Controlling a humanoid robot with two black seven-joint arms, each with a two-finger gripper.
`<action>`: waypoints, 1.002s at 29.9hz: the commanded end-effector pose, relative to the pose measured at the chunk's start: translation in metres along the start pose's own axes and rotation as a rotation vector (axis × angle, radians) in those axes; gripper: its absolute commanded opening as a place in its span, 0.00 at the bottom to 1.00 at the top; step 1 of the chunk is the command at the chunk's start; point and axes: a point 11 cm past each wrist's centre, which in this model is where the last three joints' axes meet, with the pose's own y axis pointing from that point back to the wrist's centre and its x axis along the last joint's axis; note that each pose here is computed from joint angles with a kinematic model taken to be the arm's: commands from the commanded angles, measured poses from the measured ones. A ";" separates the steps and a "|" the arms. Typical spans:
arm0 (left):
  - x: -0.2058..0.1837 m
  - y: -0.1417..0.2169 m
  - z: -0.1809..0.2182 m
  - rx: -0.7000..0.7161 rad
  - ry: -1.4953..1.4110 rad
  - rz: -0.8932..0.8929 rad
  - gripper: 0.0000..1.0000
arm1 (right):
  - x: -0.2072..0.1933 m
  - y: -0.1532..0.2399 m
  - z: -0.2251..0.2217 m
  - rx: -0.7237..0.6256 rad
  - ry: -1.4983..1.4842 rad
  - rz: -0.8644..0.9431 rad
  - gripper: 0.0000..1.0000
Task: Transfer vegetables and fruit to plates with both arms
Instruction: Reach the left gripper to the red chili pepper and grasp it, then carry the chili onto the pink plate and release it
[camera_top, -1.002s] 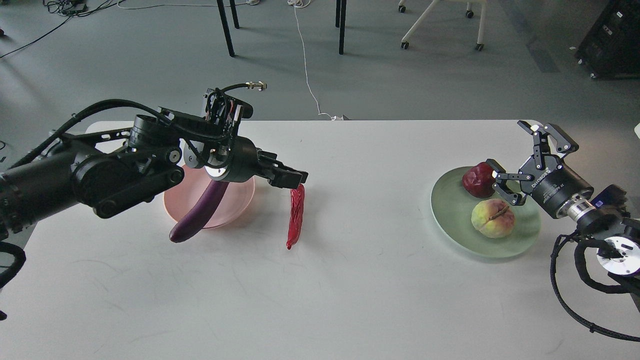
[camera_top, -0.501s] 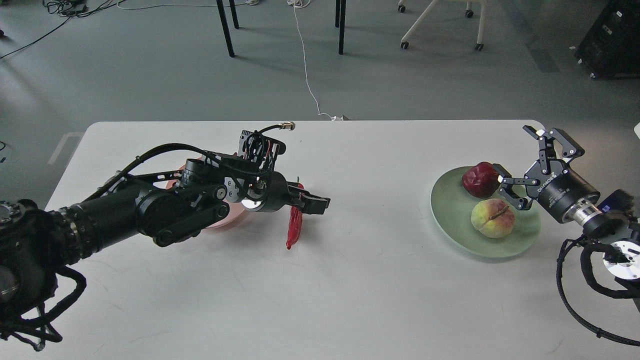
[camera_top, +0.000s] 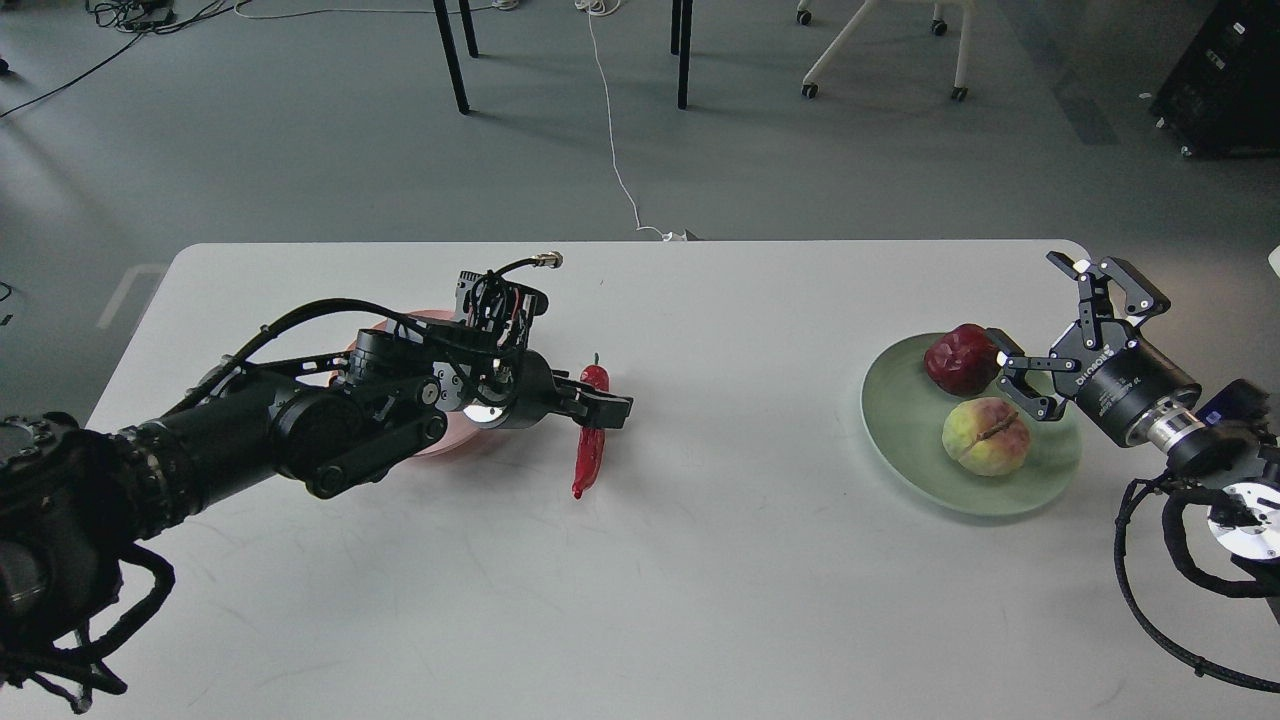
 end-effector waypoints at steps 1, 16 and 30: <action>-0.001 0.000 0.001 -0.002 0.005 -0.006 0.64 | 0.000 0.000 0.000 0.000 0.000 0.000 0.97; 0.003 -0.007 0.006 0.038 -0.004 -0.003 0.09 | 0.000 0.000 0.000 0.002 -0.001 0.000 0.97; 0.083 0.078 -0.039 0.065 0.045 0.089 0.11 | -0.003 -0.002 0.002 0.000 -0.006 -0.005 0.97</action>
